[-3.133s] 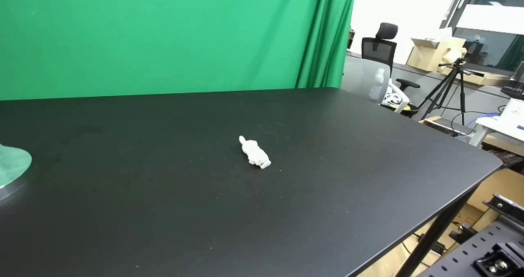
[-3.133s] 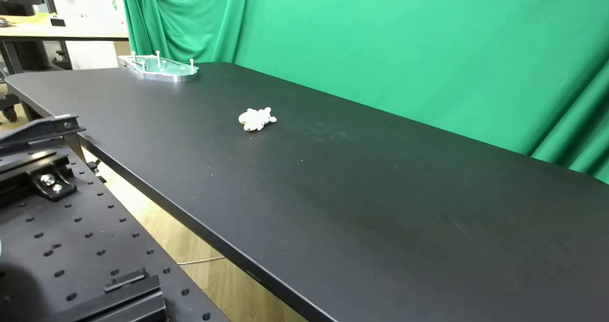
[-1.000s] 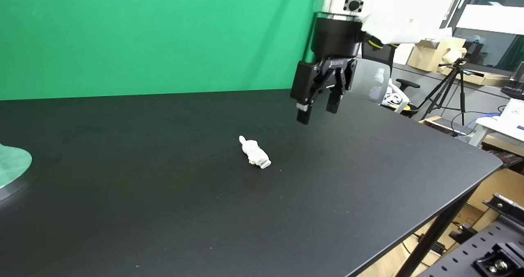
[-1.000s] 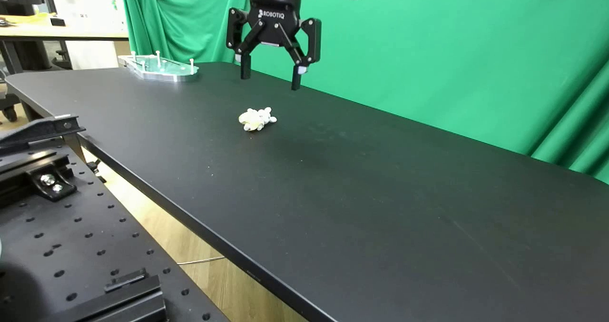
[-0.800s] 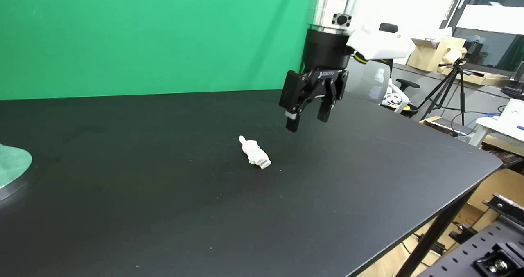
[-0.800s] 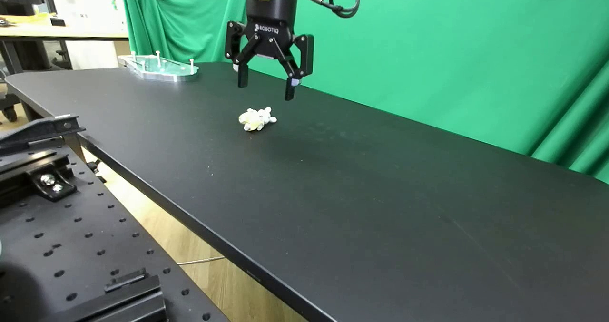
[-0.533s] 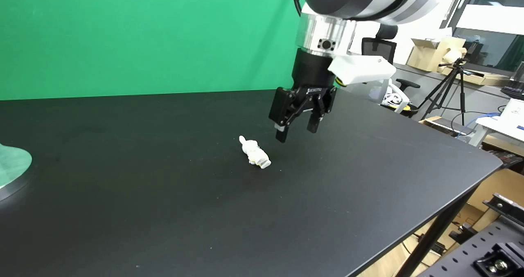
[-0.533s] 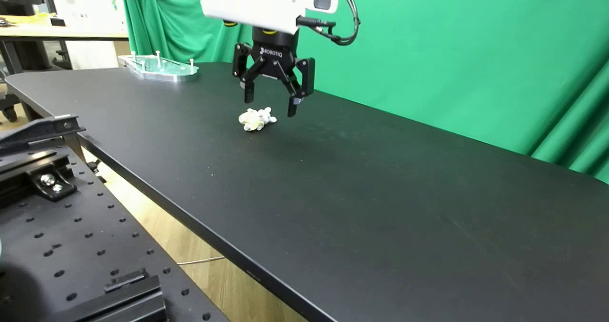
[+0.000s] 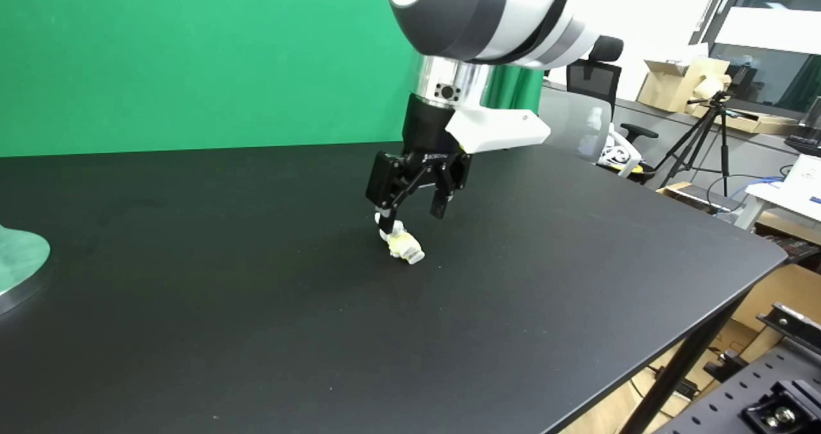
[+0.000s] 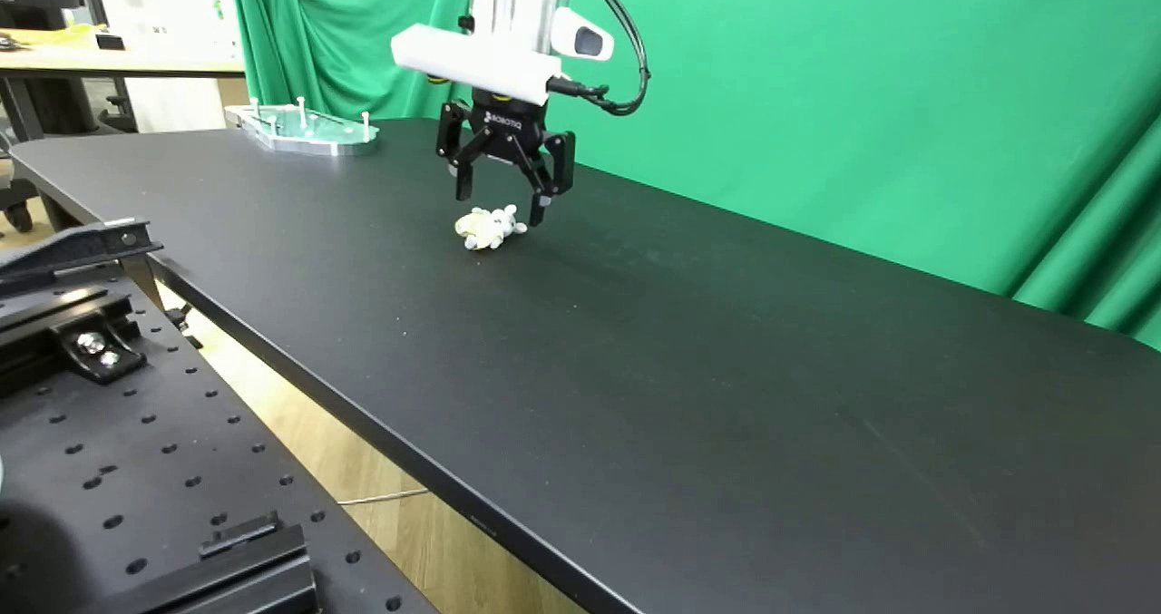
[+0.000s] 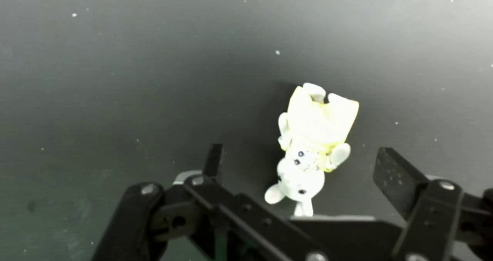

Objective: Move the bunny toy to the right

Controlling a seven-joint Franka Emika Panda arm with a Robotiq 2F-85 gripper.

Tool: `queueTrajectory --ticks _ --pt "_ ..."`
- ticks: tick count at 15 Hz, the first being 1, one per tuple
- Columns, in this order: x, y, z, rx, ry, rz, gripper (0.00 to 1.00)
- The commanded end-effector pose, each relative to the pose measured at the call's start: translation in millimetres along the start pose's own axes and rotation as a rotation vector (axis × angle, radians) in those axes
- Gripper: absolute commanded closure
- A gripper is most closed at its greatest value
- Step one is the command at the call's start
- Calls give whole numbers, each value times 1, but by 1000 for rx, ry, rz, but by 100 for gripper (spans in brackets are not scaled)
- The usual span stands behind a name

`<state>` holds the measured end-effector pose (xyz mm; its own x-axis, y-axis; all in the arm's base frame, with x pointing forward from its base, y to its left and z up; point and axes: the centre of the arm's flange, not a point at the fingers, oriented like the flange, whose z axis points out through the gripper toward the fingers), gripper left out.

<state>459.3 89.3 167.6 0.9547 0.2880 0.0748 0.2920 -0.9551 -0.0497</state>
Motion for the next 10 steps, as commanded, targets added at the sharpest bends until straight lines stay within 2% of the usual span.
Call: queueTrajectory --ticks 1,6,7,8,10 --pt "15 -10 0 3 13 3 0" --pt "11 -9 18 -6 -25 10 0" --pt "10 -8 22 -5 -27 24 25" --pt "10 -7 24 -5 -33 28 25" --pt "10 -7 27 0 -32 41 40"
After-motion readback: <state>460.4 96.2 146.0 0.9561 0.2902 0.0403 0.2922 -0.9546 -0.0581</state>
